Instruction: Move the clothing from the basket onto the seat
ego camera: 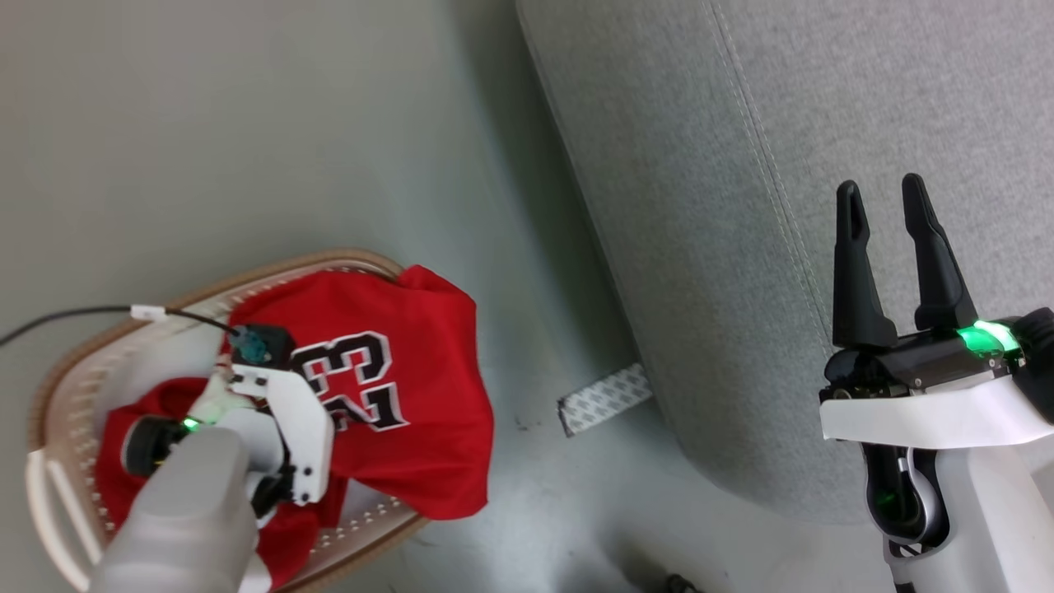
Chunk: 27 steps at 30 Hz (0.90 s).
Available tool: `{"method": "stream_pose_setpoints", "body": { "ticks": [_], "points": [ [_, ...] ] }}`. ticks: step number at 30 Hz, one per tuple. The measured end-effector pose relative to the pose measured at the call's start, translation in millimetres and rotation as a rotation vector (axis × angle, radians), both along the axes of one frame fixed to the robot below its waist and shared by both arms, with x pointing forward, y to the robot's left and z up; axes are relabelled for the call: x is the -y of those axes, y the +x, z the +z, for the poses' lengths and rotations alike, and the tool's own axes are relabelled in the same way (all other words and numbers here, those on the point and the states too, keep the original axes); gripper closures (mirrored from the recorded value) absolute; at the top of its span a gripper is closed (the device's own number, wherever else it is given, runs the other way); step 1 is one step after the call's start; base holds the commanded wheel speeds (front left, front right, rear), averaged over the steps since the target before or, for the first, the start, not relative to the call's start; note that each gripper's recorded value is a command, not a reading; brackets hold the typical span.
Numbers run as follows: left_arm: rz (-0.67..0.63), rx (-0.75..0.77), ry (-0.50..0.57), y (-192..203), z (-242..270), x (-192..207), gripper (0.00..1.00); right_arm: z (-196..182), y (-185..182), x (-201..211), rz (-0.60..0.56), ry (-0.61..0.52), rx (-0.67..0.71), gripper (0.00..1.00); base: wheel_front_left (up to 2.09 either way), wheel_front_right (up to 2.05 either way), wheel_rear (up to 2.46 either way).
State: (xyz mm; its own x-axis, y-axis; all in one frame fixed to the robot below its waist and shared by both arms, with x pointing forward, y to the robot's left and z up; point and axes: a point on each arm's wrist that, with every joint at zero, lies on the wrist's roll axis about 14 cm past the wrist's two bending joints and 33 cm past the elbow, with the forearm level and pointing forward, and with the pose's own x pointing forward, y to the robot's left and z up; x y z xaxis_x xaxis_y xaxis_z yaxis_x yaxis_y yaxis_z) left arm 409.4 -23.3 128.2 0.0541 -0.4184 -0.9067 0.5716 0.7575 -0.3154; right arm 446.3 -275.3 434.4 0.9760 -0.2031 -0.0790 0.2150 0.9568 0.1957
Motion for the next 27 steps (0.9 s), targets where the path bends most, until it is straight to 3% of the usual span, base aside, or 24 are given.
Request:
{"method": "stream_pose_setpoints", "body": {
  "ticks": [7, 8, 10, 11, 21, 27],
  "points": [
    [-0.076, -0.069, 0.034, -12.9, -21.9, 5.8, 0.00, -10.9, -3.3, 8.6, -0.024, -0.008, -0.038, 0.00, 0.00, 0.00, 0.00],
    [-0.081, -0.070, 0.033, -13.6, -23.0, 7.0, 0.13, -11.1, -3.2, 9.2, -0.025, -0.008, -0.038, 0.00, 0.00, 0.00, 0.00],
    [-0.084, -0.070, 0.026, -14.3, -23.7, 9.4, 0.91, -10.6, -2.8, 10.0, -0.026, -0.010, -0.038, 0.00, 0.00, 0.00, 0.00],
    [-0.083, -0.069, 0.023, -14.4, -23.2, 10.3, 1.00, -10.3, -2.6, 10.1, -0.026, -0.010, -0.037, 0.00, 0.00, 0.00, 0.00],
    [-0.043, 0.008, -0.044, -15.1, 10.5, 18.4, 1.00, 11.9, -4.4, 7.7, -0.018, -0.016, 0.015, 0.00, 0.00, 0.00, 0.00],
    [0.008, 0.126, -0.165, -17.7, 63.5, 38.5, 1.00, 38.6, -14.4, 0.6, 0.001, -0.040, 0.070, 0.00, 0.00, 0.00, 0.00]
  ]
}}
